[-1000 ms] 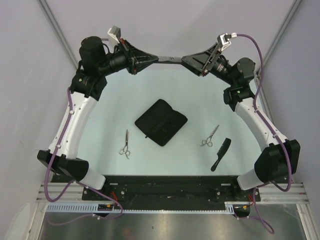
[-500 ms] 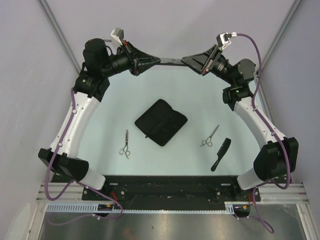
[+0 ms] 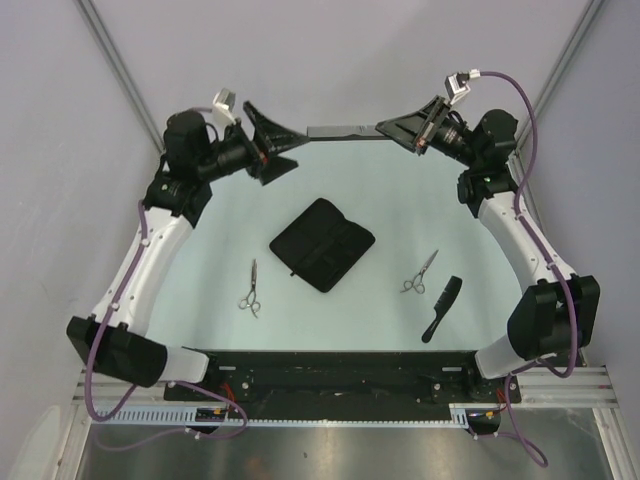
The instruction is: Sort the hair-cutting tools
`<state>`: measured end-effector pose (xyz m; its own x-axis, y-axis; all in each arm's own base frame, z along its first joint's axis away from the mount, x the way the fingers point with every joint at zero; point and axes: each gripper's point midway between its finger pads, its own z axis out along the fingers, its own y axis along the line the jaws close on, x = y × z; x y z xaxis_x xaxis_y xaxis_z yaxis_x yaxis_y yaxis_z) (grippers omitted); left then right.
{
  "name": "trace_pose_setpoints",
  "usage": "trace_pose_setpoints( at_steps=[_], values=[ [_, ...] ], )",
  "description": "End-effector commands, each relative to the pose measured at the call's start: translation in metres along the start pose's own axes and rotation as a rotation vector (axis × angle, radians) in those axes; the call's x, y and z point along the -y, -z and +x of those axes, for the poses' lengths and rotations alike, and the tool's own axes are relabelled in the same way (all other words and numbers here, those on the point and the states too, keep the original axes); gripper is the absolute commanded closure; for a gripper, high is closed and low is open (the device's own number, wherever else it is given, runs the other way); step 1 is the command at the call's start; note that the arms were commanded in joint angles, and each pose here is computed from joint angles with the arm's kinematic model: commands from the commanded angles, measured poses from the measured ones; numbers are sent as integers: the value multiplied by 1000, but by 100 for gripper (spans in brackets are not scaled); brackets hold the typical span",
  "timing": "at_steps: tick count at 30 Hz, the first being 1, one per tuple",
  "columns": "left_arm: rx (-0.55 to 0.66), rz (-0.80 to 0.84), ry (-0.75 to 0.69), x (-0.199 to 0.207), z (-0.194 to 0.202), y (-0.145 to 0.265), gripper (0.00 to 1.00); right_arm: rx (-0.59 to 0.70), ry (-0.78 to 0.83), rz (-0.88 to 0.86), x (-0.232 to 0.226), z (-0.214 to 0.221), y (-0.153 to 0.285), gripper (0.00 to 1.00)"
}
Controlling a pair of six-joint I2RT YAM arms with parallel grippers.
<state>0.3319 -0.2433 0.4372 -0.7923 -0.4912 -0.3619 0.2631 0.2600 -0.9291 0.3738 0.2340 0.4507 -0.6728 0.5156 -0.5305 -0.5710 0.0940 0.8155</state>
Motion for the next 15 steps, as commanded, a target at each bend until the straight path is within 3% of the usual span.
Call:
trace_pose_setpoints(
  at_steps=[1,4,8,11,15],
  values=[
    [97,-104,-151,-48,0,28,0,-43,53,147,56,3,10,100],
    [97,-227,-175,-108,19,37,8,-77,84,223,91,10,12,100],
    [78,-475,-108,-211,56,56,35,-147,80,308,146,27,16,100],
    [44,-589,-67,-259,78,67,46,-189,76,338,173,38,18,100],
    [43,-726,-56,-304,87,77,50,-238,69,346,205,51,19,100]
  ],
)
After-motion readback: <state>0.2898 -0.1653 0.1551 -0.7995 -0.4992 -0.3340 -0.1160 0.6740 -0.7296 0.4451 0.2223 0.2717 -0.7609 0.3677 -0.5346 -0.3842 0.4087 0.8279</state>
